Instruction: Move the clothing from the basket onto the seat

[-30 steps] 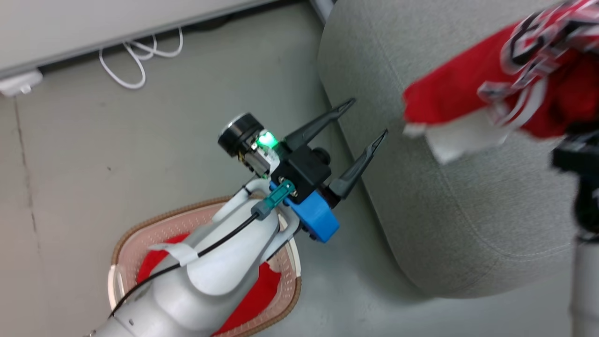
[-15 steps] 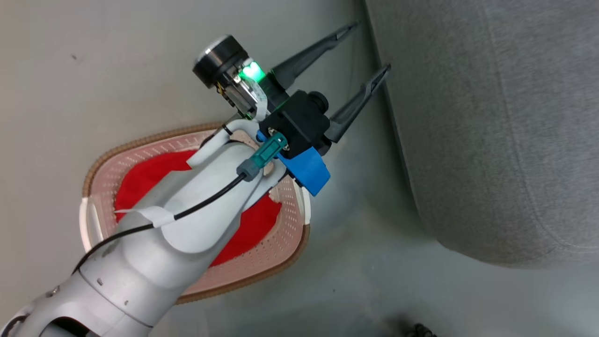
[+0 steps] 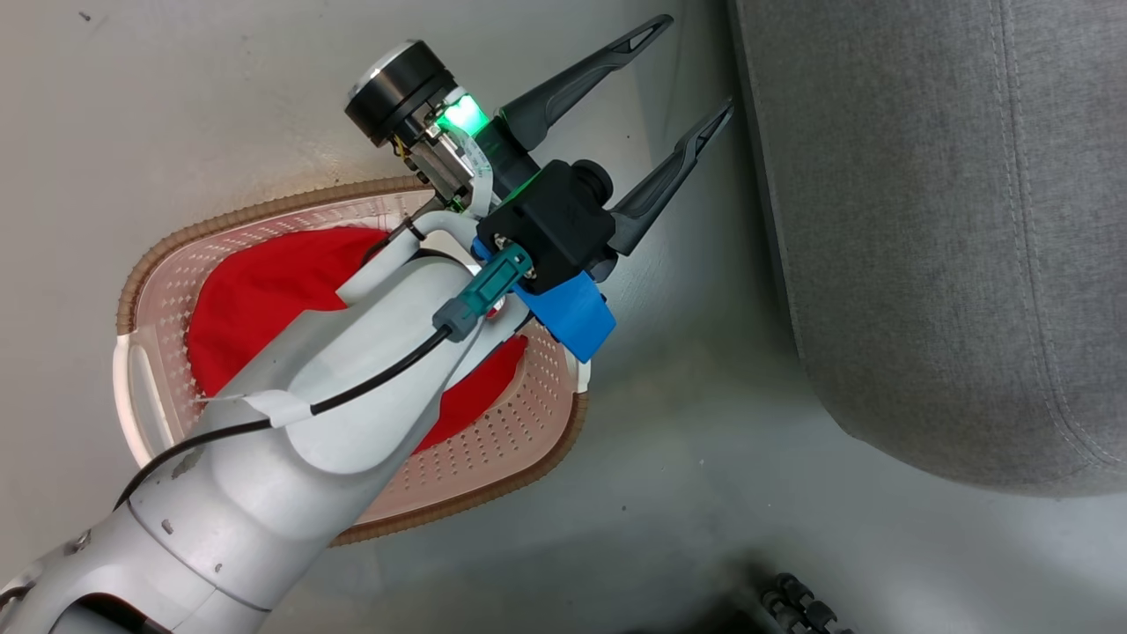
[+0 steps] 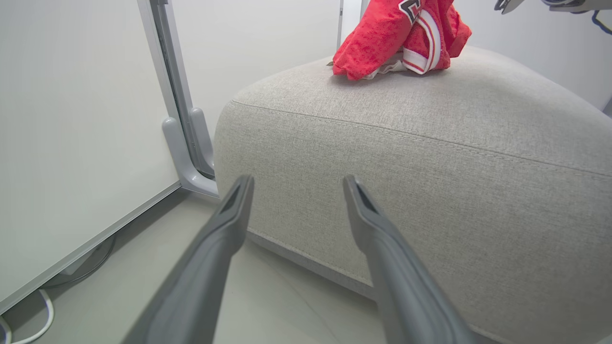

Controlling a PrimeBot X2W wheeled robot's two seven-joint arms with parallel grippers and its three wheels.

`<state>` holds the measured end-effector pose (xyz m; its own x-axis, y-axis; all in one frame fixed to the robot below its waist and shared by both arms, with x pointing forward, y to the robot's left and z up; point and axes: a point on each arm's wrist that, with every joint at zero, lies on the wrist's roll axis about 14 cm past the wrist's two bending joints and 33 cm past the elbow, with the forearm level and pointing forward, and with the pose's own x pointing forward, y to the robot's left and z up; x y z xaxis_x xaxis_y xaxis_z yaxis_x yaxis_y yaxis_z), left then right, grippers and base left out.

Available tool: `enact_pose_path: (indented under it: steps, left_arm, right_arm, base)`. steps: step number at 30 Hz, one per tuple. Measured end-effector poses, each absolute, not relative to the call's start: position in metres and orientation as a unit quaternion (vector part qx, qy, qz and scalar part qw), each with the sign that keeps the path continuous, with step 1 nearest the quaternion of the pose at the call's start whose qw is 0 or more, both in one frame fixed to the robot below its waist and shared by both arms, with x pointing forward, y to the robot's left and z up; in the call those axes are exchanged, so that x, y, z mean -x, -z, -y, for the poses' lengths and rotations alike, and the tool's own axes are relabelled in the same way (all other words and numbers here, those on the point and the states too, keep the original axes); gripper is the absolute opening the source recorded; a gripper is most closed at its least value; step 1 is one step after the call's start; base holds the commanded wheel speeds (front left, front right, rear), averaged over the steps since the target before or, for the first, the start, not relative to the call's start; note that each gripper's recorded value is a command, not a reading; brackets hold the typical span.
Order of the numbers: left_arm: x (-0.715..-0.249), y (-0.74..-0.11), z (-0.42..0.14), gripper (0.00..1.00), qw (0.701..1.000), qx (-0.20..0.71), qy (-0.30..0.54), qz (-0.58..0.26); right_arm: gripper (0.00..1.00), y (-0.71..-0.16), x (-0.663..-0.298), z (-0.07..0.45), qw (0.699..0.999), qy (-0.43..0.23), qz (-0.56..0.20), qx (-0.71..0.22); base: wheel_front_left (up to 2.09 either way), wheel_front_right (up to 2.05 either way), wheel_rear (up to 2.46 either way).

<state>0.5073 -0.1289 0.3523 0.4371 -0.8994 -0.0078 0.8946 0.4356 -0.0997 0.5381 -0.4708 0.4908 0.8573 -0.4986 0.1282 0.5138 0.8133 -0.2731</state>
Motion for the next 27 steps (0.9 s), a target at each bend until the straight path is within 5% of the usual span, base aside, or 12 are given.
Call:
enact_pose_path:
  steps: [9,10,11,12,27]
  left_arm:
    - [-0.508,-0.348,0.119,1.0,0.853,0.034,0.519,-0.038]
    - [-0.508,-0.349,0.118,1.0,0.854,0.034,0.518,-0.037]
    - [-0.509,-0.351,0.118,1.0,0.855,0.035,0.517,-0.036]
    - [-0.509,-0.353,0.118,1.0,0.855,0.034,0.515,-0.035]
    - [-0.497,-0.422,0.106,1.0,0.876,0.041,0.48,-0.004]
  right_arm:
    - [0.0,-0.402,-0.523,0.461,0.954,0.276,-0.082,0.081]
    - [0.09,-0.403,-0.524,0.46,0.954,0.276,-0.082,0.079]
    - [0.38,-0.403,-0.523,0.46,0.955,0.276,-0.081,0.079]
    - [1.0,-0.403,-0.522,0.459,0.955,0.276,-0.081,0.077]
    - [1.0,-0.435,-0.452,0.418,0.965,0.251,-0.053,0.058]
  base:
    - [0.0,0.0,0.0]
    - [0.0,0.0,0.0]
    - [0.0,0.0,0.0]
    - [0.0,0.0,0.0]
    - [0.0,0.0,0.0]
